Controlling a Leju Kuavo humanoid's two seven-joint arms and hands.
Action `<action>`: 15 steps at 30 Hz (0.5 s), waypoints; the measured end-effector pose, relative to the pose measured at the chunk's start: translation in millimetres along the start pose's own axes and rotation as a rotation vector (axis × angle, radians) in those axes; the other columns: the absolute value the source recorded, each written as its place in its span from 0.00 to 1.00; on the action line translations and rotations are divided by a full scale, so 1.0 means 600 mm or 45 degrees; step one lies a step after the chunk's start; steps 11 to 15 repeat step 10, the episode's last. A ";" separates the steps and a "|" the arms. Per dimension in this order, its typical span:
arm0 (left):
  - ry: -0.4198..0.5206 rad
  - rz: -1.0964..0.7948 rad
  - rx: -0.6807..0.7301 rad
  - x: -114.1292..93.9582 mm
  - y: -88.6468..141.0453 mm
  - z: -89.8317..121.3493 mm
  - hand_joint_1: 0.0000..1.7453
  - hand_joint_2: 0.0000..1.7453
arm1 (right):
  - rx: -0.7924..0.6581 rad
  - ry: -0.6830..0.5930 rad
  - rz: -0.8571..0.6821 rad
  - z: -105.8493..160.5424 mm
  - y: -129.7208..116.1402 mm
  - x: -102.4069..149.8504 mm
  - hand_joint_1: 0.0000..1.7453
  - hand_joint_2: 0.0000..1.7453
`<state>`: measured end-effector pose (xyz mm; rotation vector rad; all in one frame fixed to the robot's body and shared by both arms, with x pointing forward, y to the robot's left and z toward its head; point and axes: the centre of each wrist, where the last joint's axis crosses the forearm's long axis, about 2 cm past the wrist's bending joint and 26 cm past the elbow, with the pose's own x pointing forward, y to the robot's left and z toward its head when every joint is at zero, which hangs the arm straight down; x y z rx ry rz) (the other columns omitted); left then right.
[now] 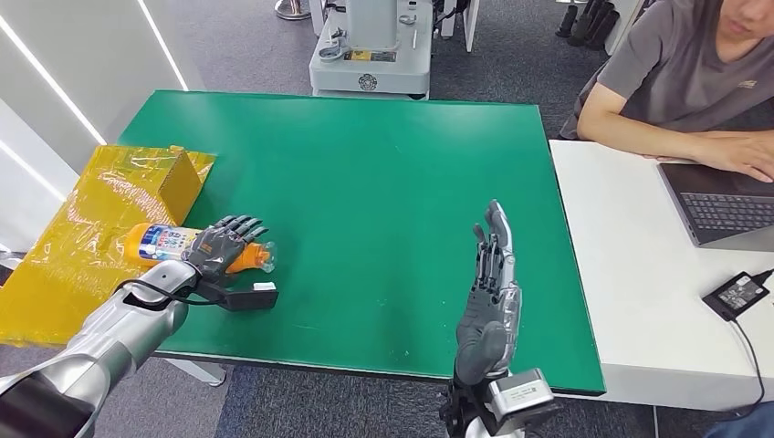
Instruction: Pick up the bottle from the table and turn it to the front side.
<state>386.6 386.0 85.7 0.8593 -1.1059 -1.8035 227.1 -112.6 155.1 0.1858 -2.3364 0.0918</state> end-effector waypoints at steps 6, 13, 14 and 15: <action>0.010 -0.016 -0.009 -0.002 0.001 0.000 0.00 1.00 | -0.002 -0.003 -0.001 0.001 0.000 -0.001 0.00 0.00; 0.012 -0.029 0.003 -0.006 0.001 0.003 0.00 1.00 | -0.003 -0.005 0.003 0.002 0.000 -0.002 0.00 0.00; 0.012 -0.029 0.003 -0.006 0.001 0.003 0.00 1.00 | -0.003 -0.005 0.003 0.002 0.000 -0.002 0.00 0.00; 0.012 -0.029 0.003 -0.006 0.001 0.003 0.00 1.00 | -0.003 -0.005 0.003 0.002 0.000 -0.002 0.00 0.00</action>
